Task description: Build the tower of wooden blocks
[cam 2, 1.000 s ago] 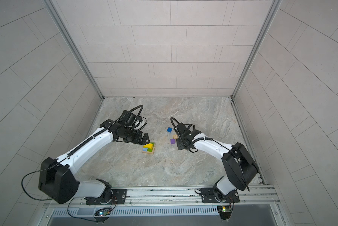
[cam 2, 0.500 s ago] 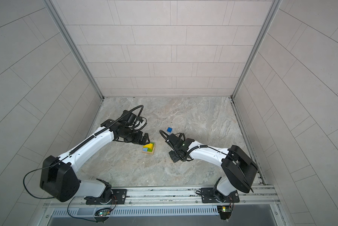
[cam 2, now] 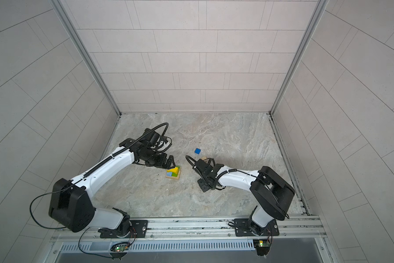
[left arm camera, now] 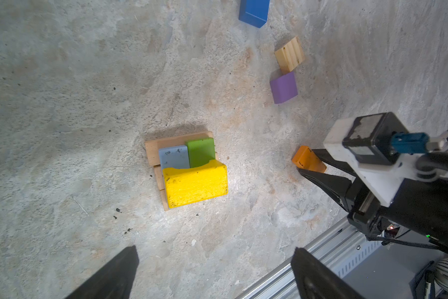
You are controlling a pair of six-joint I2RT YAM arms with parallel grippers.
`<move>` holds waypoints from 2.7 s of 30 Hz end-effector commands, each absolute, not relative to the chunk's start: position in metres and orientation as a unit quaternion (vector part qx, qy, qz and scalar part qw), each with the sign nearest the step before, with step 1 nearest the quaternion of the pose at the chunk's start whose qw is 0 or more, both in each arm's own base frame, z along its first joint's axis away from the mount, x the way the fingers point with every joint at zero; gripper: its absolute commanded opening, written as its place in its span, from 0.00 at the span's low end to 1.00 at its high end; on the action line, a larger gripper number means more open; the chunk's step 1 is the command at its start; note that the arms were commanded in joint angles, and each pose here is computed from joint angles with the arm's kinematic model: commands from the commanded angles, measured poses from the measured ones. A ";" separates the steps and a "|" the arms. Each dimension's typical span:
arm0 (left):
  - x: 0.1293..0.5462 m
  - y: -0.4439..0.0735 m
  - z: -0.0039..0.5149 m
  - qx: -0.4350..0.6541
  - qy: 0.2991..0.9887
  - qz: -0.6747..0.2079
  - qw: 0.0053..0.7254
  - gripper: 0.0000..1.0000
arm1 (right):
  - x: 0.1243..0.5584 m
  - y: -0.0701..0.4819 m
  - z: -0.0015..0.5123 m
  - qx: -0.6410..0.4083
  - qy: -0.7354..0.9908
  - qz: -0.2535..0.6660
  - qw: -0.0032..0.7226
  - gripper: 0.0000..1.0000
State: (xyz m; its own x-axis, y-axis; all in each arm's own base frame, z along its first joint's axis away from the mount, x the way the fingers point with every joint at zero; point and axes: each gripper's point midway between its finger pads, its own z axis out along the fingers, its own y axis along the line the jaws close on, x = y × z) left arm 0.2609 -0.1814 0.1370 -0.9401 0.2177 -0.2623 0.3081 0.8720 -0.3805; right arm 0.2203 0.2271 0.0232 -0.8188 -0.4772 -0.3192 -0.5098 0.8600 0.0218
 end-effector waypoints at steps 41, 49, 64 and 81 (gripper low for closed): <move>0.202 -0.360 0.088 0.438 0.879 -0.117 0.146 1.00 | 0.244 0.121 0.162 0.123 0.901 0.362 0.207 0.96; 0.207 -0.373 0.061 0.447 0.878 -0.112 0.131 1.00 | 0.243 0.107 0.154 0.147 0.899 0.360 0.199 0.97; 0.212 -0.385 0.029 0.449 0.881 -0.100 0.114 0.99 | 0.239 0.093 0.148 0.161 0.907 0.336 0.196 0.98; 0.212 -0.378 0.016 0.442 0.889 -0.064 0.103 0.81 | 0.241 0.088 0.150 0.162 0.910 0.325 0.202 0.98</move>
